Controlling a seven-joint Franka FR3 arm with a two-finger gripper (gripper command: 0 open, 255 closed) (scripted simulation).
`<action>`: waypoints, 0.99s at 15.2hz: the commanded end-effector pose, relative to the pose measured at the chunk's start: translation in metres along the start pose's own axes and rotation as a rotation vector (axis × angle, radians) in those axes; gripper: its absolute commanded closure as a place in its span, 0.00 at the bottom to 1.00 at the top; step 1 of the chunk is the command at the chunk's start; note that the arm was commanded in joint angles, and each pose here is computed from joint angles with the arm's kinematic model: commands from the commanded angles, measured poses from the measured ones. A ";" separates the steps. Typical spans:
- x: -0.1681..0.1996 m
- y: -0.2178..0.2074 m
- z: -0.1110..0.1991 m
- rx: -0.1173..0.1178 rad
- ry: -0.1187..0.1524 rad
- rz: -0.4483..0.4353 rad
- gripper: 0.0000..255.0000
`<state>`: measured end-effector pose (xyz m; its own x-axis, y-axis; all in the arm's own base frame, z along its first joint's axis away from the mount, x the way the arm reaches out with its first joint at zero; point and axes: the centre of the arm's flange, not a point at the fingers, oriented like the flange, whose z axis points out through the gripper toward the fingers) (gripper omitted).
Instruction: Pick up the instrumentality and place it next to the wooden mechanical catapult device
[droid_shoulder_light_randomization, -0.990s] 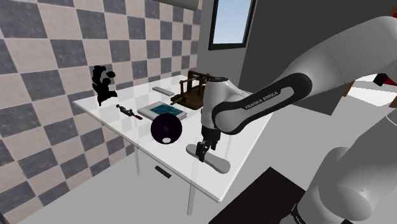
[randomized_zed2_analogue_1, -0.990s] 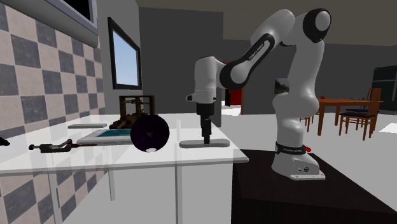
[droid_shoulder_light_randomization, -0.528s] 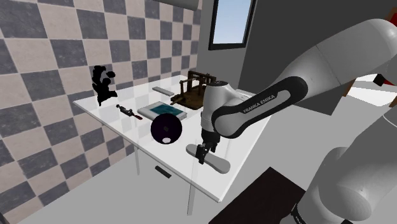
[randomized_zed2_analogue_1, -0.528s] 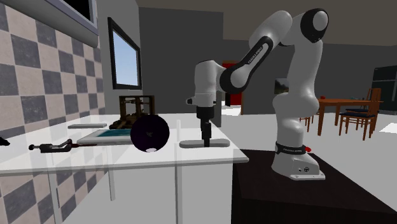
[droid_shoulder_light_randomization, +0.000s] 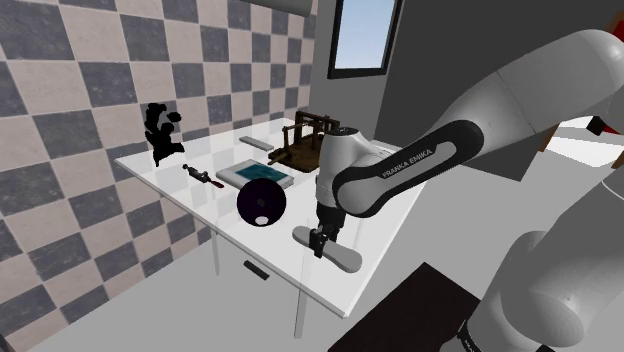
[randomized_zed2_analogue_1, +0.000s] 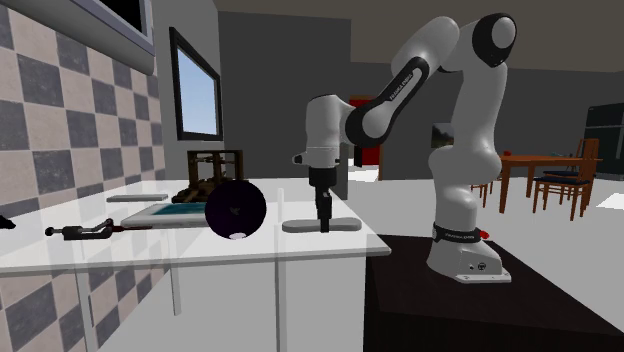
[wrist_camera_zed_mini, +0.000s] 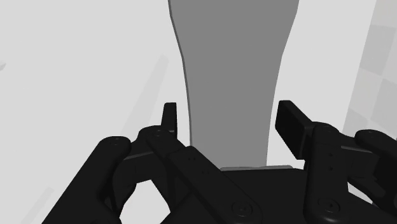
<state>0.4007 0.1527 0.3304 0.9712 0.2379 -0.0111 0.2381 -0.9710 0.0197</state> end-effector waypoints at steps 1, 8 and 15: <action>0.000 0.000 0.000 0.000 0.000 0.000 1.00; 0.000 0.000 -0.021 0.000 0.000 0.000 1.00; -0.001 0.001 -0.058 0.000 0.000 0.000 1.00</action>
<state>0.4007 0.1519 0.3828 0.9712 0.2379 -0.0105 0.2381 -0.9710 0.0197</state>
